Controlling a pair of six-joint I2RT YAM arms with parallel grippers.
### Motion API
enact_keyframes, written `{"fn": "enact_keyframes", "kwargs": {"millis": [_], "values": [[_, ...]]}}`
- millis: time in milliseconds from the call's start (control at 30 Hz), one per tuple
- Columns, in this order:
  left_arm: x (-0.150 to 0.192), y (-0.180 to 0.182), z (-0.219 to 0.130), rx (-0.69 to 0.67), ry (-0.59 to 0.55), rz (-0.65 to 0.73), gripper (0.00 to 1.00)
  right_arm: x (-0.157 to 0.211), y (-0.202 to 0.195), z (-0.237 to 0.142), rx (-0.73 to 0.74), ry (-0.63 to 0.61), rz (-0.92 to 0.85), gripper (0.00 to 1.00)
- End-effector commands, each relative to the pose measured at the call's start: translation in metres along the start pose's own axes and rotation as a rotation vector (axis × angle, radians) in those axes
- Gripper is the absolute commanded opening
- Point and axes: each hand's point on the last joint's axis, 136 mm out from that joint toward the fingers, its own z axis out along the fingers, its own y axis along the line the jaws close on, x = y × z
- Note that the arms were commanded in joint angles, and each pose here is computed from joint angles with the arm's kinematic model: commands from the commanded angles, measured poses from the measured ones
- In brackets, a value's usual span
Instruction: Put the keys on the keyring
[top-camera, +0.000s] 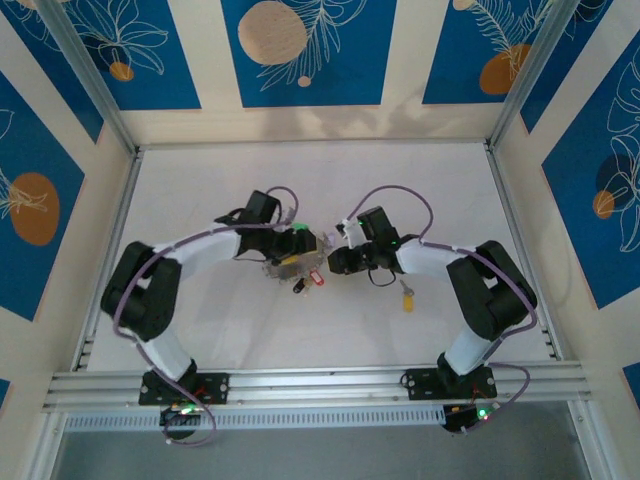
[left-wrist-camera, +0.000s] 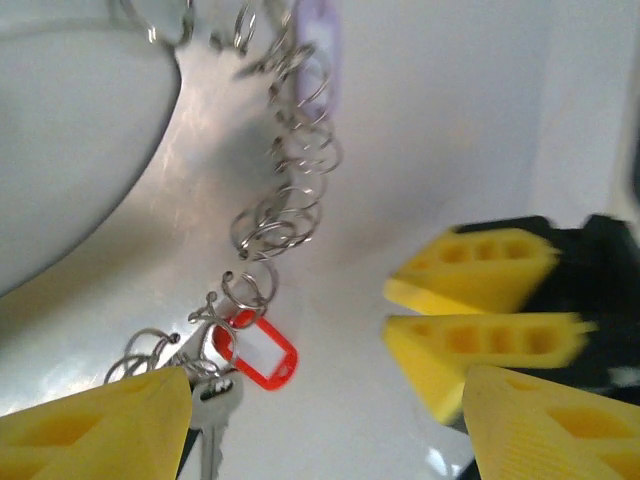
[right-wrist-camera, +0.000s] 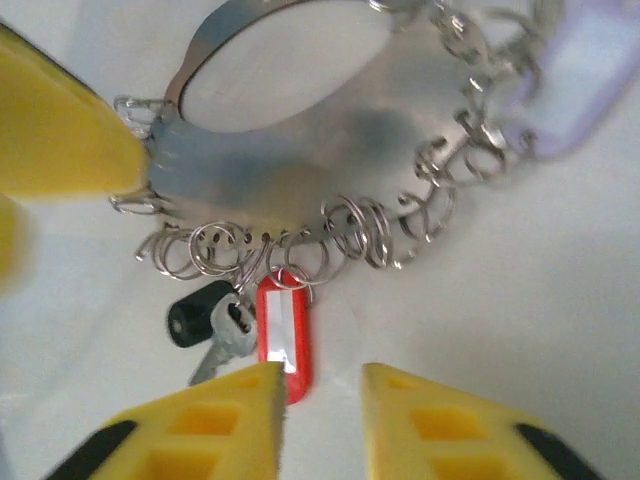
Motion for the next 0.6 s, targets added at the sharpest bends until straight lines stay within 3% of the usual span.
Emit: {"fn": "enact_keyframes", "kwargs": {"millis": [0,133,233,300,367,433,567], "values": [[-0.012,0.002,-0.045,-0.011,-0.049,0.002,0.73,-0.018,0.030,-0.008,0.081,-0.091,-0.513,0.33],[-0.012,0.039,-0.073,-0.112,-0.077,-0.040,0.74,-0.016,0.058,-0.008,0.000,-0.225,-0.947,0.35],[-0.013,0.061,-0.085,-0.131,-0.099,-0.099,0.74,-0.020,0.057,-0.001,0.003,-0.160,-0.897,0.37],[-0.014,0.075,-0.094,-0.168,-0.116,-0.117,0.77,-0.019,0.059,0.002,-0.054,-0.123,-0.759,0.42],[-0.014,0.088,-0.099,-0.209,-0.115,-0.139,0.80,-0.018,0.074,-0.008,-0.234,-0.053,-0.467,0.48],[-0.016,0.095,-0.100,-0.227,-0.101,-0.147,0.83,-0.018,0.079,-0.012,-0.352,0.050,-0.163,0.49],[-0.021,0.101,-0.100,-0.254,-0.102,-0.108,0.86,0.002,0.086,-0.006,-0.388,0.141,-0.008,0.52]]}}
